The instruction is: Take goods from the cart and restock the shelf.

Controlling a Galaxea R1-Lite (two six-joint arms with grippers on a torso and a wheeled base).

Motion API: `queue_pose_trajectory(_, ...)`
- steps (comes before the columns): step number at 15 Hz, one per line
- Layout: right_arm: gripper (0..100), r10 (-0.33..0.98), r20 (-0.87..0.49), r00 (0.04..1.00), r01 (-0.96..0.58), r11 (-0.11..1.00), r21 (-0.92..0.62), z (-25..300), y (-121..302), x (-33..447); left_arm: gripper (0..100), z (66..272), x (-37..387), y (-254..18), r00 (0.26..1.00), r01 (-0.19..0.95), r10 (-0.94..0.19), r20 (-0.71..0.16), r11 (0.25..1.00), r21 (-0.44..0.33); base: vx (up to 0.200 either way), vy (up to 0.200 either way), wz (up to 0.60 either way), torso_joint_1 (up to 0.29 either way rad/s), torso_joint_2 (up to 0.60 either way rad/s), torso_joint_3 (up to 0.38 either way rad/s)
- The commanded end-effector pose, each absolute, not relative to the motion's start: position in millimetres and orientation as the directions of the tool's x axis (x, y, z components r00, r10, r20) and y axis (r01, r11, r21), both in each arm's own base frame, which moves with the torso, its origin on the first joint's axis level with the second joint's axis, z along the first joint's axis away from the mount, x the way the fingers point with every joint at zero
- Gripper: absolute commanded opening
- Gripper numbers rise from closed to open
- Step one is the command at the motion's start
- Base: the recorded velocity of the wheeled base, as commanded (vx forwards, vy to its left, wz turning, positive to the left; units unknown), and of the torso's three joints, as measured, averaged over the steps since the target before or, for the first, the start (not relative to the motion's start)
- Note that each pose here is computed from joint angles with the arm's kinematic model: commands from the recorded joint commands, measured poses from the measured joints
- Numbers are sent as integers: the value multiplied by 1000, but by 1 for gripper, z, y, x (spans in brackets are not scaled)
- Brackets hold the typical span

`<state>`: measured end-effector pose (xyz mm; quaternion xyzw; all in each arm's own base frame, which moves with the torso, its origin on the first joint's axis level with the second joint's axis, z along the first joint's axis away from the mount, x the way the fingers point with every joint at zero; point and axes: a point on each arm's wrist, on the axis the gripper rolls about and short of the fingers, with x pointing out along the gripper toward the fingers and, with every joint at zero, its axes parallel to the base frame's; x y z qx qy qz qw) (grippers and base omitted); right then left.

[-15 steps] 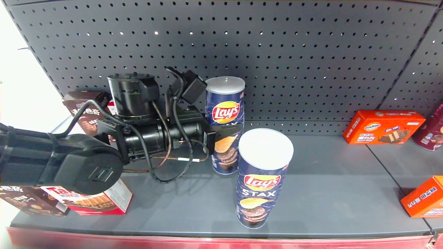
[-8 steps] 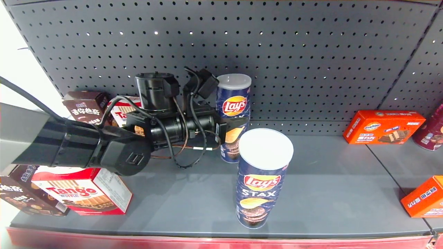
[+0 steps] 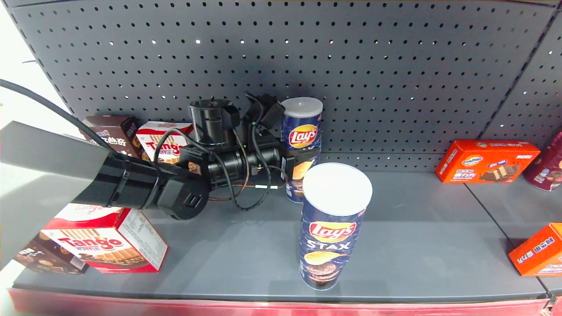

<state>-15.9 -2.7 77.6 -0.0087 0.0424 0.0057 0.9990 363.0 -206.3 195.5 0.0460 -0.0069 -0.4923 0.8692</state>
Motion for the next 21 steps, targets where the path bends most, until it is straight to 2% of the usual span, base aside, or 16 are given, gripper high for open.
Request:
queue_pose_trajectory(1, 100, 10, -87, 996, -12, 1000, -18, 78, -3, -16, 0, 190, 366, -209, 513, 857, -857, -41, 509, 83, 0, 0, 0, 0, 0, 0)
queue_pose_trajectory(6, 100, 10, -87, 996, -12, 1000, -18, 78, -3, -16, 0, 184, 367, -213, 507, 858, -862, -17, 504, 97, 0, 0, 0, 0, 0, 0)
queue_pose_trajectory(7, 100, 10, -87, 996, -12, 1000, -18, 78, -3, -16, 100, 185, 366, -213, 506, 859, -862, -14, 503, 97, 0, 0, 0, 0, 0, 0)
queue_pose_trajectory(10, 100, 10, -87, 996, -12, 1000, -18, 78, -3, -16, 100, 185, 363, -210, 509, 858, -861, -18, 505, 96, 0, 0, 0, 0, 0, 0)
queue_pose_trajectory(12, 100, 10, -87, 996, -12, 1000, -18, 78, -3, -16, 100, 205, 348, -199, 515, 851, -857, 8, 513, 112, 0, 0, 0, 0, 0, 0)
queue_pose_trajectory(15, 100, 10, -89, 996, -12, 1000, -18, 78, -3, -16, 100, 224, 328, -186, 520, 846, -854, 29, 520, 123, 0, 0, 0, 0, 0, 0)
queue_pose_trajectory(18, 100, 10, -89, 996, -12, 1000, -18, 78, -3, -16, 100, 238, 314, -171, 584, 804, -811, 20, 582, 118, 0, 0, 0, 0, 0, 0)
queue_pose_trajectory(21, 100, 10, -87, 996, -12, 1000, -18, 78, -3, -16, 100, 238, 310, -167, 653, 752, -757, -20, 645, 133, 0, 0, 0, 0, 0, 0)
